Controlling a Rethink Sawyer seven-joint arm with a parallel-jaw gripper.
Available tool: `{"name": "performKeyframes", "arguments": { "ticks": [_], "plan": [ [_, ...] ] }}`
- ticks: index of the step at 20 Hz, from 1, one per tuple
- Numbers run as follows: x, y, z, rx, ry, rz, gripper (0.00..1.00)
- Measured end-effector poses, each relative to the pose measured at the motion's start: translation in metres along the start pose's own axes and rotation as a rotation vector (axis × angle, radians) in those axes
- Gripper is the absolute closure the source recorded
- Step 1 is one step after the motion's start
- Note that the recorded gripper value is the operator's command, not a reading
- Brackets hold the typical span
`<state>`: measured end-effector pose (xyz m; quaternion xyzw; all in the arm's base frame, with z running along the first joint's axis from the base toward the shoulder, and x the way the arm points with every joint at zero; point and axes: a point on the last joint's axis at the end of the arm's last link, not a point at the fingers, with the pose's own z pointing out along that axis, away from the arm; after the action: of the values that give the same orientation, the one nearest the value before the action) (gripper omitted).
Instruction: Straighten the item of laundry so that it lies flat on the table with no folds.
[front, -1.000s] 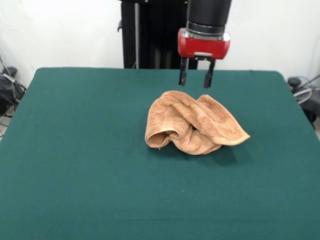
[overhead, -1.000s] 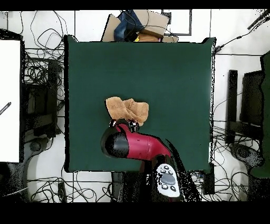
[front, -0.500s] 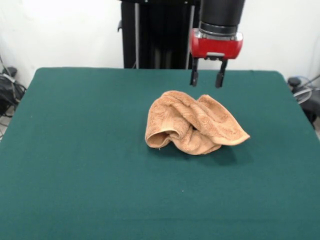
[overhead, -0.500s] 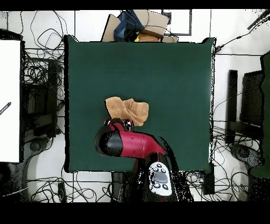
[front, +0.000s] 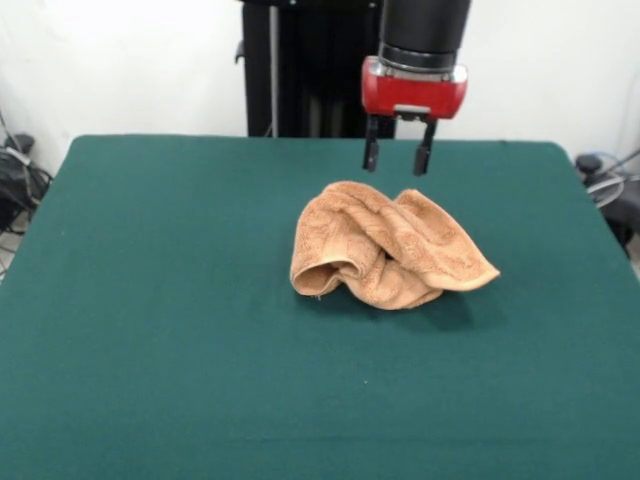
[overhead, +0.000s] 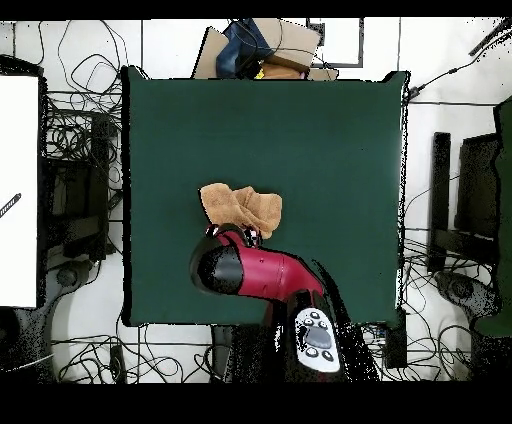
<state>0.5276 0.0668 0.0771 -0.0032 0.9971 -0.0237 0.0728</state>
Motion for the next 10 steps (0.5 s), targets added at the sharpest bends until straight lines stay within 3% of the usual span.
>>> {"name": "performKeyframes", "arguments": {
  "ticks": [10],
  "plan": [
    [-0.0029, -0.0108, 0.0077, 0.000, 0.009, 0.034, 0.00]
  ]
}}
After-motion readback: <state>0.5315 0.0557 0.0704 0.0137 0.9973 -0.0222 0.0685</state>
